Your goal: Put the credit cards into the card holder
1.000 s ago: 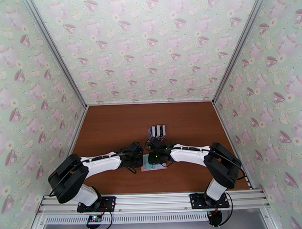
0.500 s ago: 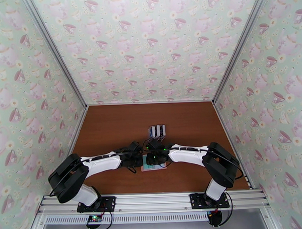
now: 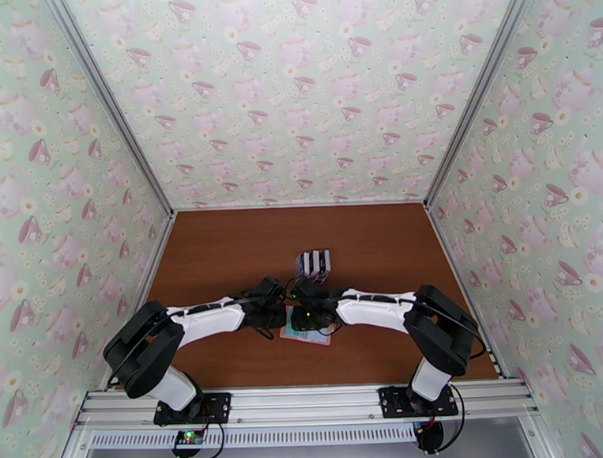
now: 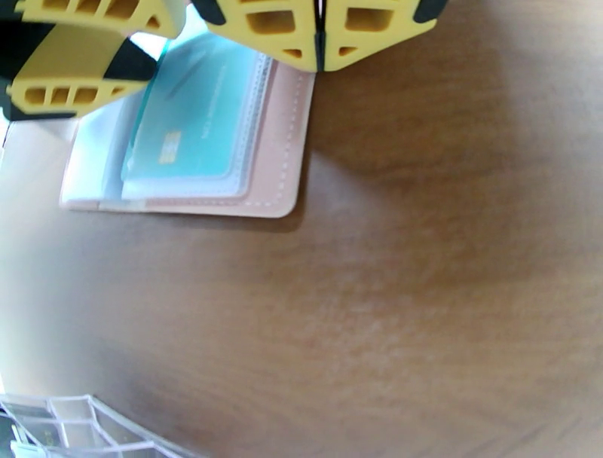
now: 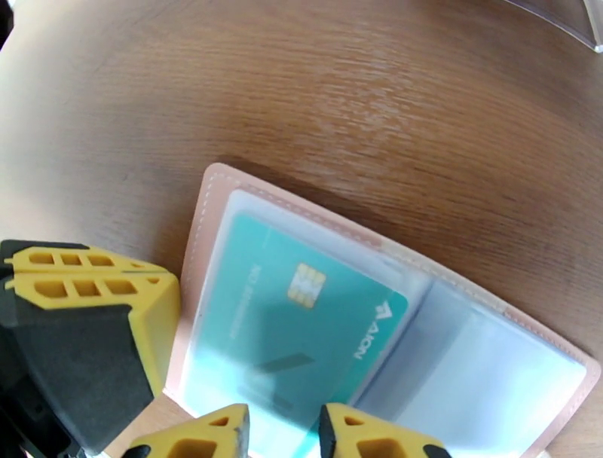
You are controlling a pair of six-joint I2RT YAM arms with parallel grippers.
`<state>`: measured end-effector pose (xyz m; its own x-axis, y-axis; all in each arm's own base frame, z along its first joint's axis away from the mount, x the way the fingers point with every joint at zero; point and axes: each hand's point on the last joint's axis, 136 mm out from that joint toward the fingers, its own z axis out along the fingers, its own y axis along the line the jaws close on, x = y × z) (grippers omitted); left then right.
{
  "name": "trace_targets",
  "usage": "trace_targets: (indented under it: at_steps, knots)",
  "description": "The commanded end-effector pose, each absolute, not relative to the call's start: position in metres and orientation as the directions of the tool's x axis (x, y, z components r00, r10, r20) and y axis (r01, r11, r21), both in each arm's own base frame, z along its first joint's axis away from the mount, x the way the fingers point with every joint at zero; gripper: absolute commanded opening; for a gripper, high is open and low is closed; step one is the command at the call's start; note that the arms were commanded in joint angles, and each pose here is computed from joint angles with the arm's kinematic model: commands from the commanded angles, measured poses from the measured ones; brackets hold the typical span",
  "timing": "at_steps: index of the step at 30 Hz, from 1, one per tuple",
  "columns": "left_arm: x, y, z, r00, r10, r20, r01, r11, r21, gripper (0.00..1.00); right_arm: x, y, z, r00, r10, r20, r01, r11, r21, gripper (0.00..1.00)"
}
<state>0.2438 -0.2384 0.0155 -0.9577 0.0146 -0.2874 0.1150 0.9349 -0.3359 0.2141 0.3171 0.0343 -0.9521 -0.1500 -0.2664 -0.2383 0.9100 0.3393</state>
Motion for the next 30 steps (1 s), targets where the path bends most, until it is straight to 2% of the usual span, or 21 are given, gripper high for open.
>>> trace_targets:
  at_steps: [1,8,15,30]
  knots:
    - [0.245,-0.231,0.013,-0.958,0.03,-0.284,0.118,0.947,-0.298,0.1,0.222,0.308,0.053,-0.941,-0.117,-0.318,-0.223,0.92,0.321,0.32]
    - [0.241,-0.227,0.036,-0.947,0.026,-0.32,0.131,0.941,-0.311,0.14,0.232,0.279,0.066,-0.934,-0.079,-0.347,-0.19,0.935,0.299,0.33]
    - [0.229,-0.236,0.05,-0.941,0.038,-0.335,0.163,0.921,-0.354,0.23,0.234,0.259,0.058,-0.942,-0.059,-0.33,-0.159,0.945,0.285,0.33]
    - [0.209,-0.25,0.037,-0.951,0.029,-0.309,0.159,0.9,-0.406,0.25,0.241,0.251,0.049,-0.95,-0.048,-0.309,-0.139,0.95,0.279,0.33]
